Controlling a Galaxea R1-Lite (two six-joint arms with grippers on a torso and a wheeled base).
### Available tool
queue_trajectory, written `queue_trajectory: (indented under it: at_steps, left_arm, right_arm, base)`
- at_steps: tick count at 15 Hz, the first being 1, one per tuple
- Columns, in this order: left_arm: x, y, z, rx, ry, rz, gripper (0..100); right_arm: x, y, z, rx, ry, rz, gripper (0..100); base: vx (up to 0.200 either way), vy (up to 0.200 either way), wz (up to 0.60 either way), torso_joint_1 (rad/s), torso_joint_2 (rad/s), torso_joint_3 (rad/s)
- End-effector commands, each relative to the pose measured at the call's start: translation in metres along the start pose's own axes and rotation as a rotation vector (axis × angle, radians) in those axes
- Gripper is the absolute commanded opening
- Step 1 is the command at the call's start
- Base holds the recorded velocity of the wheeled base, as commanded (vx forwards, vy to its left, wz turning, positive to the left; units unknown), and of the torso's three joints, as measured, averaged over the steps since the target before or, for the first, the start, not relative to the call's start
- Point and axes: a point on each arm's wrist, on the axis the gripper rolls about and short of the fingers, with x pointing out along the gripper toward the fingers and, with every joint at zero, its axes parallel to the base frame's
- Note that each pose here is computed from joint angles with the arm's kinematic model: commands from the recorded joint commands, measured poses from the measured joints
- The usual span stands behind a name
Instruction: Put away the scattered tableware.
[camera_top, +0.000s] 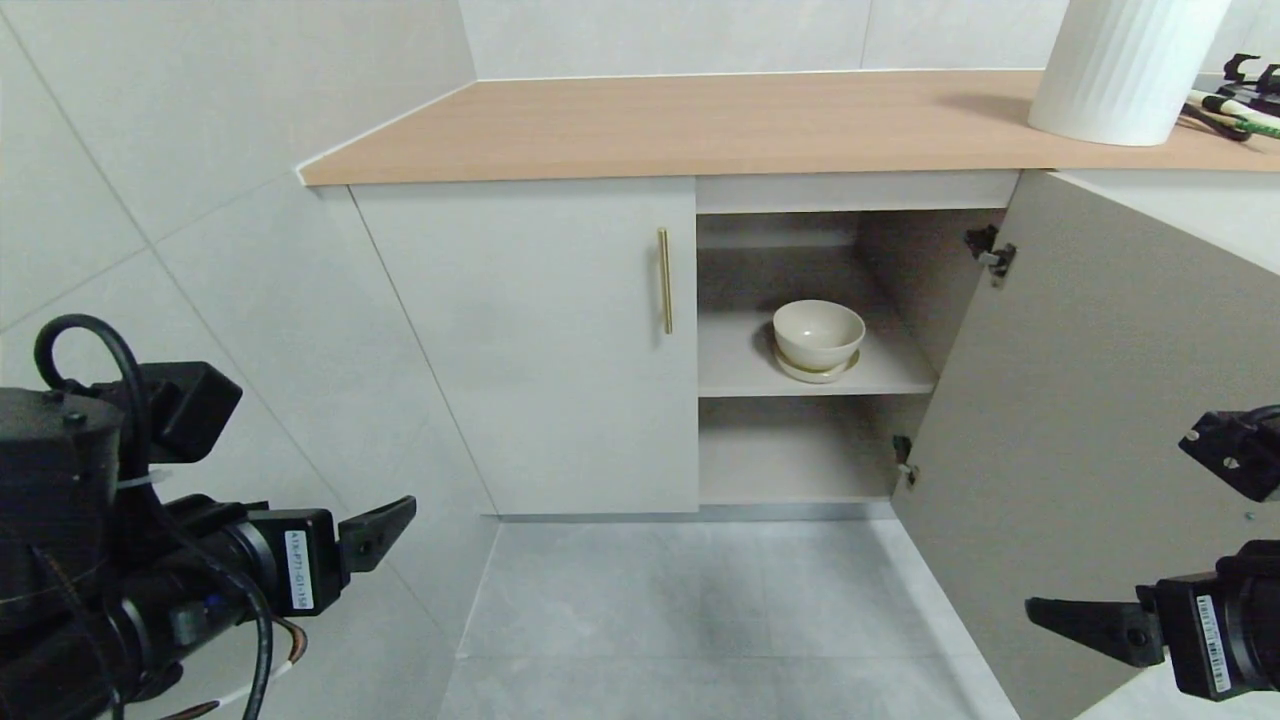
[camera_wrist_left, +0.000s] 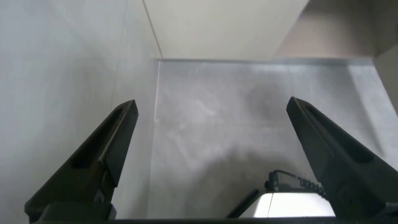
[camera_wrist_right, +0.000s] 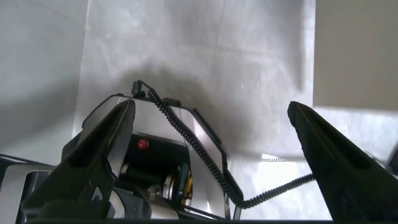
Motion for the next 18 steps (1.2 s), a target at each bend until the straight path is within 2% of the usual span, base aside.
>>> queue_trajectory:
  at_steps: [1,16,18]
  left_arm:
    - [0.0005,-0.0001,-0.0006,0.001,0.003,0.001,100]
    - [0.001,0.0005,-0.0036,0.009,0.012,0.002,100]
    - [0.0018,0.0003,-0.0043,0.011,0.016,0.003,100]
  right_arm:
    - [0.0012,0.0003,0.0,-0.001,0.005,-0.001,100]
    - [-0.0038,-0.0017,-0.0032,0.003,-0.004,0.004,100]
    - [-0.0045,-0.0029,-0.0047,0.002,0.006,-0.008,100]
  base:
    - [-0.2,0.0,0.0,0.002,0.0,0.002]
    - [0.0,0.0,0.0,0.0,0.0,0.0]
    - [0.0,-0.2,0.0,-0.002,0.0,0.002]
